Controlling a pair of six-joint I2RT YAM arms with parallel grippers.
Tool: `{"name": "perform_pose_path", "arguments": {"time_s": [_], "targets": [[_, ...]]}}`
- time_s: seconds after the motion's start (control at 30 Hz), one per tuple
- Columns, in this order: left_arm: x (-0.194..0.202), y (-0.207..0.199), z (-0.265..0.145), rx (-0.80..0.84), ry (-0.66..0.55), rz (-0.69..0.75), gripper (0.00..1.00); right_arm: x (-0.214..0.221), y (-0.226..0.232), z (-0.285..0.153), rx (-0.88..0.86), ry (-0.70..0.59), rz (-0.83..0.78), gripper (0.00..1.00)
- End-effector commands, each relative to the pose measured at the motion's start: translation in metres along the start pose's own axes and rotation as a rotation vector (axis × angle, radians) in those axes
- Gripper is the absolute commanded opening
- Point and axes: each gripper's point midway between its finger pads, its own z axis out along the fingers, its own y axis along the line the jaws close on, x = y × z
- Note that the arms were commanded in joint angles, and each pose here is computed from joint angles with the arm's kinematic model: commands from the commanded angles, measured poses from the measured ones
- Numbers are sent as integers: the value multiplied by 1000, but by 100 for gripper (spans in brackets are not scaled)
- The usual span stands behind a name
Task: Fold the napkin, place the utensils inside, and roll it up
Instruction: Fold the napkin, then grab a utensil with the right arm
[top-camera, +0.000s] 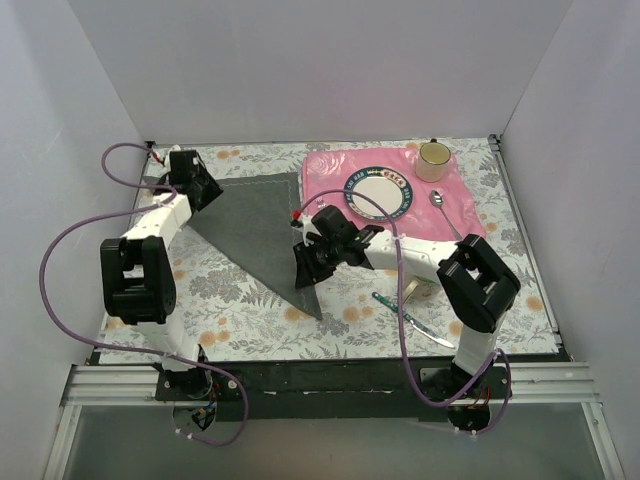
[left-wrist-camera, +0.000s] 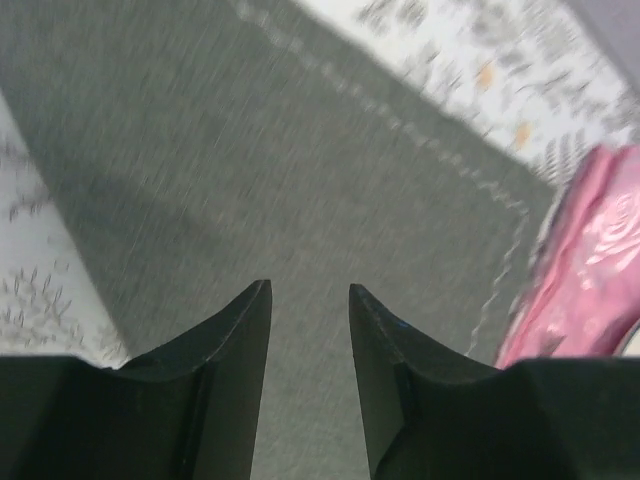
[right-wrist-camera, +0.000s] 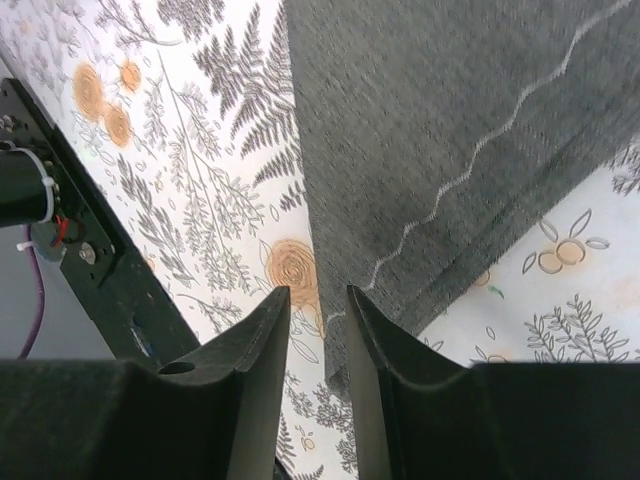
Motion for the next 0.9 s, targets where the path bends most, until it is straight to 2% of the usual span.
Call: {"name": "perform_pose_path", "arguments": {"time_s": [0.0, 0.17, 0.3, 0.37, 0.43, 0.5, 0.53, 0.57, 0.63, 0.67, 0.7, 0.73, 0.8, 0.87], "targets": [[64, 47, 2, -67, 135, -47, 35, 25, -3, -3, -12, -3, 44, 35], [89, 74, 6, -145, 185, -6, 36, 60, -11, 11, -3, 49, 85, 34], [94, 84, 5, -197, 204, 5, 36, 51, -12, 0, 55, 32, 77, 34], [77, 73, -10, -172, 142, 24, 39, 39, -13, -13, 122, 12, 63, 38], [55, 58, -29, -149, 59, 52, 45, 29, -16, -33, 204, -14, 64, 48], [58, 31, -46, -85, 53, 100, 48, 35, -30, -60, 347, -21, 106, 58], [60, 18, -55, -47, 55, 113, 51, 41, -35, -69, 383, -22, 129, 67], [60, 5, -71, 4, 51, 118, 52, 56, -50, -79, 473, -13, 169, 70], [80, -29, -93, 126, 86, 147, 53, 64, -50, -98, 499, -48, 199, 73], [89, -59, -113, 271, 109, 165, 54, 66, -53, -106, 523, -78, 229, 74], [125, -80, -128, 393, 189, 223, 54, 70, -51, -121, 526, -108, 240, 74], [135, -104, -142, 525, 199, 268, 55, 65, -49, -131, 529, -144, 251, 74], [190, -132, -174, 714, 326, 359, 55, 48, -39, -163, 532, -252, 254, 75], [218, -150, -188, 834, 332, 473, 58, 35, -42, -193, 588, -327, 259, 77]]}}
